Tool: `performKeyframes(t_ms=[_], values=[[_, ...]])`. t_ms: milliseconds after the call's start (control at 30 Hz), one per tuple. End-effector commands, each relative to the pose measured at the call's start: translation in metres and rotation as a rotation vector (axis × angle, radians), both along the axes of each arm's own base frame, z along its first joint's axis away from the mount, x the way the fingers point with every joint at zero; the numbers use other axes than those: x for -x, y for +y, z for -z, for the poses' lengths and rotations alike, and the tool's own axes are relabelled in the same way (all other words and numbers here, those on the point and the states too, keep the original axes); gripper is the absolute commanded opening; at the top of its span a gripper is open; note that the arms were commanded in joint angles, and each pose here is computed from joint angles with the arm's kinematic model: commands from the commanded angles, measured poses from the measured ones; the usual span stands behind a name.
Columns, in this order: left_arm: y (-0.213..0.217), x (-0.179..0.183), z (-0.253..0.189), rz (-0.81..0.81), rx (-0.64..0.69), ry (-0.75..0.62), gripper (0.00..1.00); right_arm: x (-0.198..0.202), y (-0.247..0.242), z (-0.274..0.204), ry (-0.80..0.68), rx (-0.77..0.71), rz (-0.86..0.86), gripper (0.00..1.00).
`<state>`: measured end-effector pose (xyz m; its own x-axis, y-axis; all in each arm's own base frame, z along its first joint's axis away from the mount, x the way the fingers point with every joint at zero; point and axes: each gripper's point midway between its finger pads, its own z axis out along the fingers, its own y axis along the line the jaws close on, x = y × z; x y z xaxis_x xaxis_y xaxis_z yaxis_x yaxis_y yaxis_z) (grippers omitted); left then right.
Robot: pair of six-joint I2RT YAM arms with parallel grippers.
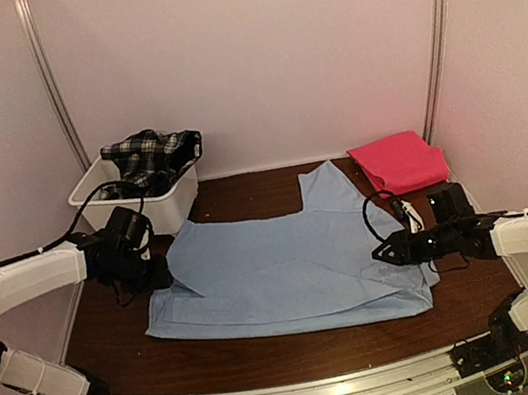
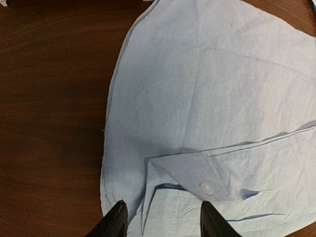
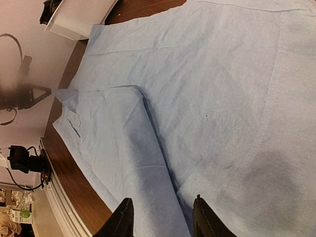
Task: Fold and stack the mixed laundry pile
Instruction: Adjust the 1/3-folded T-shirt at the center of the board, then adjust the 1/3-folded shirt at the center of the board.
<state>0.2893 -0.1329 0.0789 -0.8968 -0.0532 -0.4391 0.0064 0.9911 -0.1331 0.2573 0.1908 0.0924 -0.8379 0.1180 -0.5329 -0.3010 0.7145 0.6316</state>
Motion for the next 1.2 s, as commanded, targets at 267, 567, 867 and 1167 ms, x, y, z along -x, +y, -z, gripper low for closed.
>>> performKeyframes(t_ms=[267, 567, 867, 1167], values=[[-0.048, -0.015, -0.040, 0.186, 0.187, -0.137, 0.57, 0.039, 0.063, -0.044, -0.029, -0.092, -0.261, 0.39], [-0.052, -0.013, -0.039, 0.209, 0.199, -0.134, 0.58, 0.020, 0.041, -0.029, -0.098, 0.217, -0.208, 0.49], [-0.053, -0.015, -0.031, 0.212, 0.186, -0.113, 0.61, 0.028, 0.060, -0.018, -0.103, 0.346, -0.366, 0.51], [-0.052, -0.014, -0.031, 0.205, 0.189, -0.112, 0.66, 0.019, 0.064, 0.008, -0.080, 0.558, -0.396, 0.49]])
